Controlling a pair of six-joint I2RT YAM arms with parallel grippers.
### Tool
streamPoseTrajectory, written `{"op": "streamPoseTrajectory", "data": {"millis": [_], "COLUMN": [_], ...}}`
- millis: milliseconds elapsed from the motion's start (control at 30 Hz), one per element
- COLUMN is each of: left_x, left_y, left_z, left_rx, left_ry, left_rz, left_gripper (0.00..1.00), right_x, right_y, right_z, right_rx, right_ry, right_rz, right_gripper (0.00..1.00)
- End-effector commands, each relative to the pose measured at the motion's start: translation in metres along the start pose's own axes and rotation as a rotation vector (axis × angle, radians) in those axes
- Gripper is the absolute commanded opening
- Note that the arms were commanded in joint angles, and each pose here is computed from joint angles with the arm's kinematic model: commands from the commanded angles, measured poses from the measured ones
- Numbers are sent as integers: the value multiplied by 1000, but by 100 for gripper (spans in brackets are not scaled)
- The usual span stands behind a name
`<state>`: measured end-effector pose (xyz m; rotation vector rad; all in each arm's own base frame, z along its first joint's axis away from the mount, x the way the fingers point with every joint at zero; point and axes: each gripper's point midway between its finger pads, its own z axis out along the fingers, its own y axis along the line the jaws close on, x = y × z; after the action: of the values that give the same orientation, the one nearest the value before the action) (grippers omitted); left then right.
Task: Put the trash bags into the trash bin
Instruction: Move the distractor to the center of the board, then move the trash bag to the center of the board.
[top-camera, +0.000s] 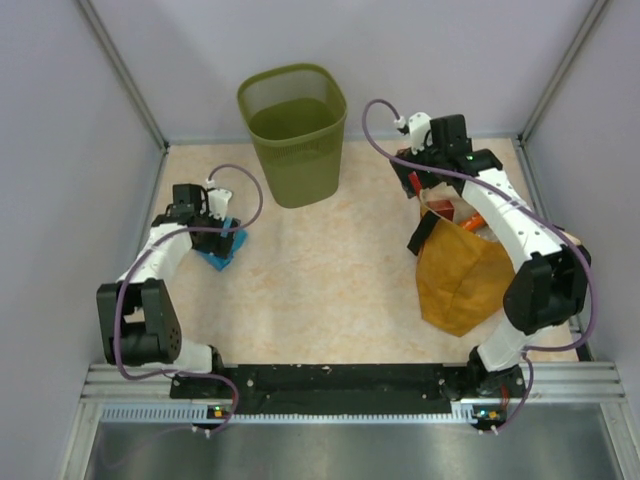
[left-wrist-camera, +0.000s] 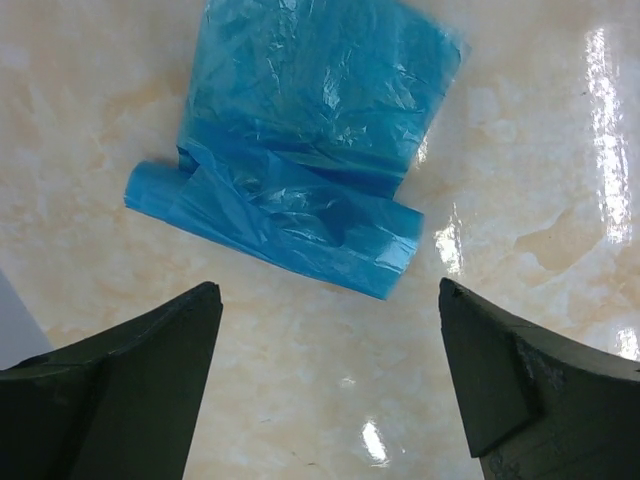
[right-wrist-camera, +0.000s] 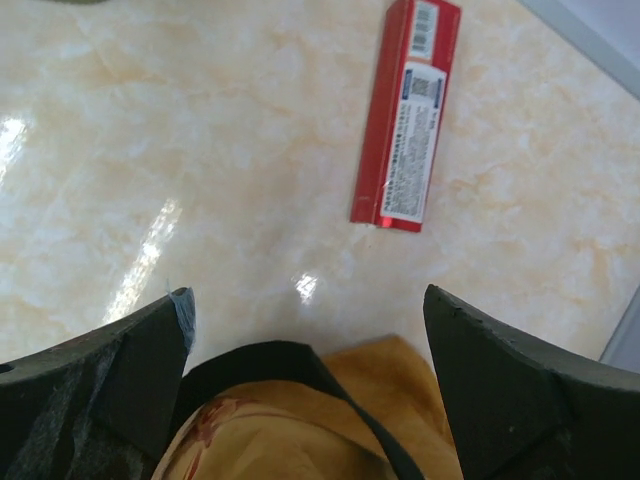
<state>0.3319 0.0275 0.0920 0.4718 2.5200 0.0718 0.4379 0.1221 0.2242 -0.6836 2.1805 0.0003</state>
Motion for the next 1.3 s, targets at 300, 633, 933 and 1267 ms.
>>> {"op": "streamPoseTrajectory", "data": {"millis": [300,633,933,1267], "left_x": [14,21,13,-4], "left_y": [17,7,-12,-31], "left_z": [49,66,65,50], "left_rx": [-119,-45,86,242], "left_ry": [62,72,35,-13], "left_rz": [-321,-364,-304,-180], "left_gripper": [88,64,35,13], "right_x": [20,34,37,27], "right_y": [43,49,50,62], "right_z": [-16,-13,-21,-46], "right_rx": [-121,-143,-140,-158], "right_ry": [4,30,28,-20], "right_rz": [-15,-14,-10,-70], "right_gripper": [94,94,94,94]}}
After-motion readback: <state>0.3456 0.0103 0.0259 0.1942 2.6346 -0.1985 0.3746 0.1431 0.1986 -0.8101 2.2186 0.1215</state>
